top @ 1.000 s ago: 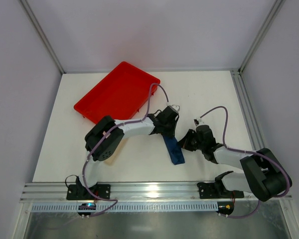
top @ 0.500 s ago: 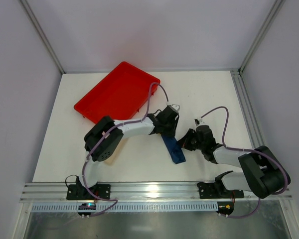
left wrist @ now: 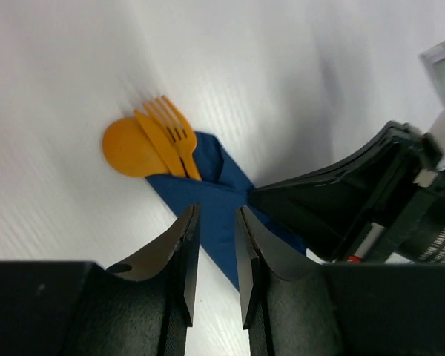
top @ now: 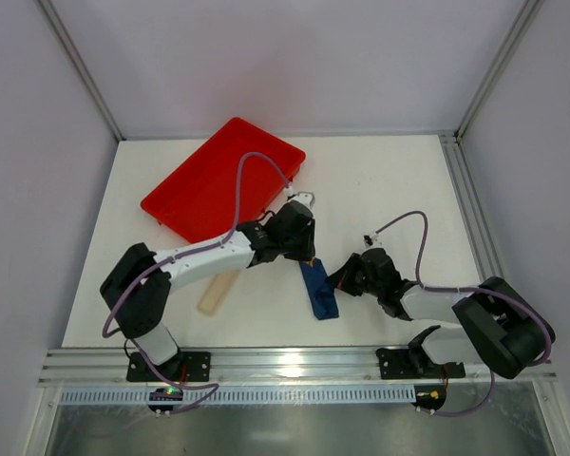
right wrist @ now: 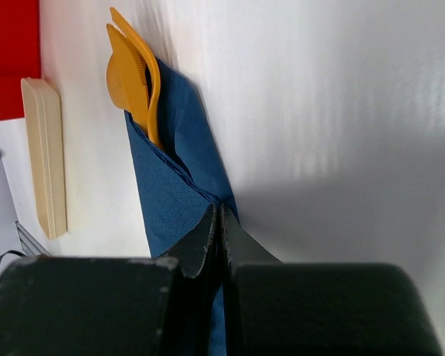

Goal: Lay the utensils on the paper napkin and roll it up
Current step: Roll the napkin at the center of the board.

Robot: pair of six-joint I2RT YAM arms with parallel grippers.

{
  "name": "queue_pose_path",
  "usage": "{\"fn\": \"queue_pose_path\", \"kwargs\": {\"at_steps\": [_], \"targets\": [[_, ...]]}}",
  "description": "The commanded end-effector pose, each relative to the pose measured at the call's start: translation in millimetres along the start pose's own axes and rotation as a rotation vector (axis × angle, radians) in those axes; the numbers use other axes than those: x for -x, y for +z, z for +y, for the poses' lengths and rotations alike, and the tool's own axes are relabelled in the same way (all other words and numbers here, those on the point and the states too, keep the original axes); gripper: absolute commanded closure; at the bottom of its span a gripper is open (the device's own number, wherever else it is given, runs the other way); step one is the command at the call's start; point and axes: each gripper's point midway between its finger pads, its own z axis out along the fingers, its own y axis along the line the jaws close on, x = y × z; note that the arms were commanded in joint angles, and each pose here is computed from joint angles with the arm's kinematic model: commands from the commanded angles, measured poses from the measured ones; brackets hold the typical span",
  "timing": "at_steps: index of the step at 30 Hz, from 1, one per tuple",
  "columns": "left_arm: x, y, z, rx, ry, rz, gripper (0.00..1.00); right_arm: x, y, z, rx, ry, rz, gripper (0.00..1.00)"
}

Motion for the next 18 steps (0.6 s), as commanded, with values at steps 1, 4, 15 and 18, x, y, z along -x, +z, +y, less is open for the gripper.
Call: {"fn": "queue_pose_path", "kwargs": {"at_steps": [1,4,15,18], "targets": [[-28,-3,17,0.033,-0.058,0.051,0.71,-6,3,-1,-0.061,0.025,-0.037,0.96],[-46,-3,27,0.049,-0.077,0.078,0.73,-12,7,7,-0.074,0.018,-0.035,0.96],[-84,10,16,-0.037,-0.124,0.140,0.77,-17,9,-5,-0.128,0.012,-0.044,0.96],[-86,11,13,-0.045,-0.124,0.136,0.77,-16,9,-5,-0.129,0.010,-0.047,0.96]]}}
